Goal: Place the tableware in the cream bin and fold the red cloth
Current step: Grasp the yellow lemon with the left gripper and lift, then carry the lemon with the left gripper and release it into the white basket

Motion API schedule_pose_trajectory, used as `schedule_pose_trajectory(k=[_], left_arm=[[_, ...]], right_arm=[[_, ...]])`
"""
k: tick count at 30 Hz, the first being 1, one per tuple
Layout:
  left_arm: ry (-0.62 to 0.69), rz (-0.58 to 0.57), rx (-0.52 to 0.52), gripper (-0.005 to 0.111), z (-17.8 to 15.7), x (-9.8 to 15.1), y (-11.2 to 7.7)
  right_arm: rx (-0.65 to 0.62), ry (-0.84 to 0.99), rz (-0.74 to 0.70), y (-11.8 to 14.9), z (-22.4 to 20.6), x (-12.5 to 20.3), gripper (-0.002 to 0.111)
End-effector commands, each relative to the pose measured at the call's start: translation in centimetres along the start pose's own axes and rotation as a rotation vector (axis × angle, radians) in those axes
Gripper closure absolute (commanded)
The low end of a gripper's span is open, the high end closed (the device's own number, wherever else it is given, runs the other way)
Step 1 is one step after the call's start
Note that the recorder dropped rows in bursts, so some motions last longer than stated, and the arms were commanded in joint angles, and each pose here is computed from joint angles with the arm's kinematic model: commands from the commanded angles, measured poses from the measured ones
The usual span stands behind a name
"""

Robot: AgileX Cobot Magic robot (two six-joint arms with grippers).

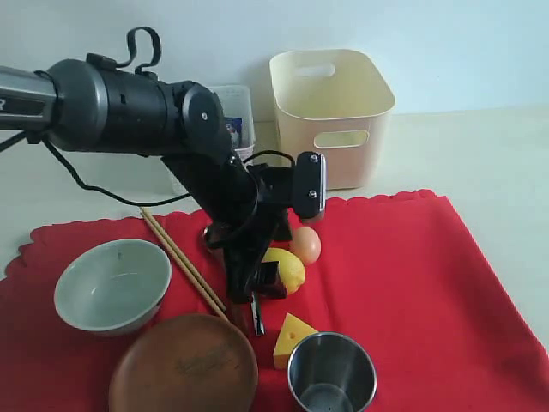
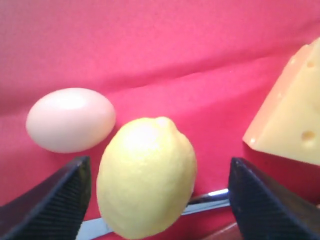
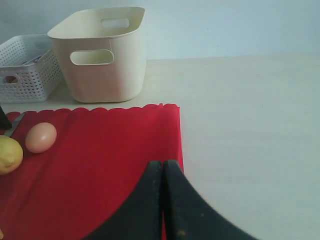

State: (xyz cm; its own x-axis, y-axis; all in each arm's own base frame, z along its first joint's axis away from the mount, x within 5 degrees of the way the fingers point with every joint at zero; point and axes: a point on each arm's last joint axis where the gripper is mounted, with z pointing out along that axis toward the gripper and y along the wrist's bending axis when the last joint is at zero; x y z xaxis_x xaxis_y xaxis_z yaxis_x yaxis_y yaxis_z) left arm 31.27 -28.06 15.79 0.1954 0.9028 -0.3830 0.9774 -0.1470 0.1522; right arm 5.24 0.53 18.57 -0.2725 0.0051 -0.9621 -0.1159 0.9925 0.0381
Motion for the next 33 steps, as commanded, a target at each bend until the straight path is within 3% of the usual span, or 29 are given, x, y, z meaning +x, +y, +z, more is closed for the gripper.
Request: schedule_pose_trajectory(k=[1,6,9,12,14,24,33], left_arm=[[0.023,0.024,-0.001,0.034,1.3,0.3,0.1],[0.046,0.025,0.021,0.034,2.7,0.9,0.0],[0.048,0.02,0.017,0.045,3.0,1.0,0.1],[0.041,-0.006,-0.007,0.077,2.7,0.9,0.3],[0.034,-0.029,-0.029,0.106,2.0,0.6,0.4],[0.029,-0.144,-0.139,0.106,-3.5,-0.7,0.7],[0.058,-0.344,-0.294,0.106,-10.2,1.3,1.9]], right_arm=[[0.002,-0.018,-0.001,0.0,0.0,-0.1,0.108],[0.002,-0.018,-0.001,0.0,0.0,-0.1,0.108],[0.002,-0.018,-0.001,0.0,0.0,-0.1,0.108],[0.002,-0.018,-0.001,0.0,0.0,-0.1,0.108],[0.002,-0.018,-0.001,0.0,0.0,-0.1,0.108],[0.002,-0.018,-0.001,0.0,0.0,-0.1,0.108],[0.002,-0.018,-0.001,0.0,0.0,-0.1,0.108]])
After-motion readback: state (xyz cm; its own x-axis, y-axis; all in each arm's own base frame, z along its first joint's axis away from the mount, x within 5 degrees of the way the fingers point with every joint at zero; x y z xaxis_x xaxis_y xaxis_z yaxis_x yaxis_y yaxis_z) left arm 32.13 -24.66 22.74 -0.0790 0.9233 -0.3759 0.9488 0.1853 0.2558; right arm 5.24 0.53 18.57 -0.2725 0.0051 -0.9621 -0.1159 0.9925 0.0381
